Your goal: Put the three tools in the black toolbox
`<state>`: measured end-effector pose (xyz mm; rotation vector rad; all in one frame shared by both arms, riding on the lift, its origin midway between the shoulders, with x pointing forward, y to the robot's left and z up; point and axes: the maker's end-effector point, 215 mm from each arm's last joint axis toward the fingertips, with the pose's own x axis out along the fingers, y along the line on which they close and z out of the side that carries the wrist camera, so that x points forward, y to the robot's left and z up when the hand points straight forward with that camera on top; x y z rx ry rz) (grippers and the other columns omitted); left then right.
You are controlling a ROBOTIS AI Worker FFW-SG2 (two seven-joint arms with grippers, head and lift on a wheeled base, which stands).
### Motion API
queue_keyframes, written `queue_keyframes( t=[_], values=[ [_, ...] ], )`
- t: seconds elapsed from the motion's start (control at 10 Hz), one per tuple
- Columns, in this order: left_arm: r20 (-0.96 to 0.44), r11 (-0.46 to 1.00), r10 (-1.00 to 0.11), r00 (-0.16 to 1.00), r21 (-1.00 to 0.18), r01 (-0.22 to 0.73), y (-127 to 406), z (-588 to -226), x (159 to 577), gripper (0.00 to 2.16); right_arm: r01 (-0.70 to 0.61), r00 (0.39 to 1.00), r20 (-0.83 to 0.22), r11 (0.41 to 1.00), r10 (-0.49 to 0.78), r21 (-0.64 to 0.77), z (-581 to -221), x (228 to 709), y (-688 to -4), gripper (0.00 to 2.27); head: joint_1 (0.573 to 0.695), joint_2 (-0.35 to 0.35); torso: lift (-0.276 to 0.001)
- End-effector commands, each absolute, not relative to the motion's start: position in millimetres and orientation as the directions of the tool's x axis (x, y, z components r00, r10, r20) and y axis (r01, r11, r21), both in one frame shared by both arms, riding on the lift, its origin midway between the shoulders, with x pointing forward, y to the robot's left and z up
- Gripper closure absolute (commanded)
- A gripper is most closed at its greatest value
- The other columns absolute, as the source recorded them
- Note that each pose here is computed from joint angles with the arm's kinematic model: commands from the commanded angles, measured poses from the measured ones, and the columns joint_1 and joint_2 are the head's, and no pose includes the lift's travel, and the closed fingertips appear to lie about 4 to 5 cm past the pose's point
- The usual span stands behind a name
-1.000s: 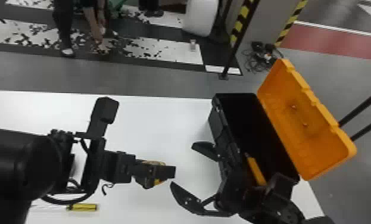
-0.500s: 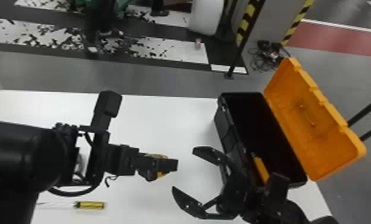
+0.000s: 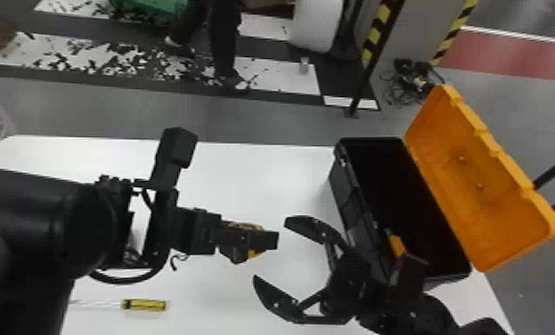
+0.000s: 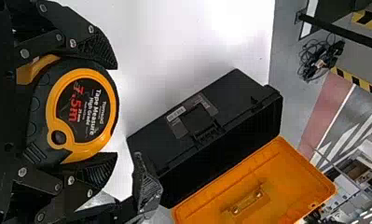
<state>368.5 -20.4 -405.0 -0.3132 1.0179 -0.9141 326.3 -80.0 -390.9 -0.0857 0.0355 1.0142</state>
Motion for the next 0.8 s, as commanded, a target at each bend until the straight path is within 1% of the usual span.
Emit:
queue_keyframes(
  t=[0.0, 0.4, 0.7],
  values=[
    [-0.590, 0.602, -0.779, 0.210, -0.612, 0.513, -22, -400, 372, 1.83, -0.849, 0.529, -0.085, 0.528, 0.844, -0.039, -397, 327, -77, 0.07, 0.695, -0.168, -0.055],
    [-0.586, 0.587, -0.790, 0.180, -0.640, 0.496, -26, -409, 362, 1.83, -0.850, 0.526, -0.092, 0.525, 0.845, -0.037, -400, 333, -64, 0.07, 0.695, -0.156, -0.055],
    [-0.580, 0.580, -0.795, 0.176, -0.644, 0.499, -28, -407, 361, 1.83, -0.847, 0.530, -0.097, 0.531, 0.842, -0.022, -402, 336, -61, 0.10, 0.695, -0.148, -0.055]
  ],
)
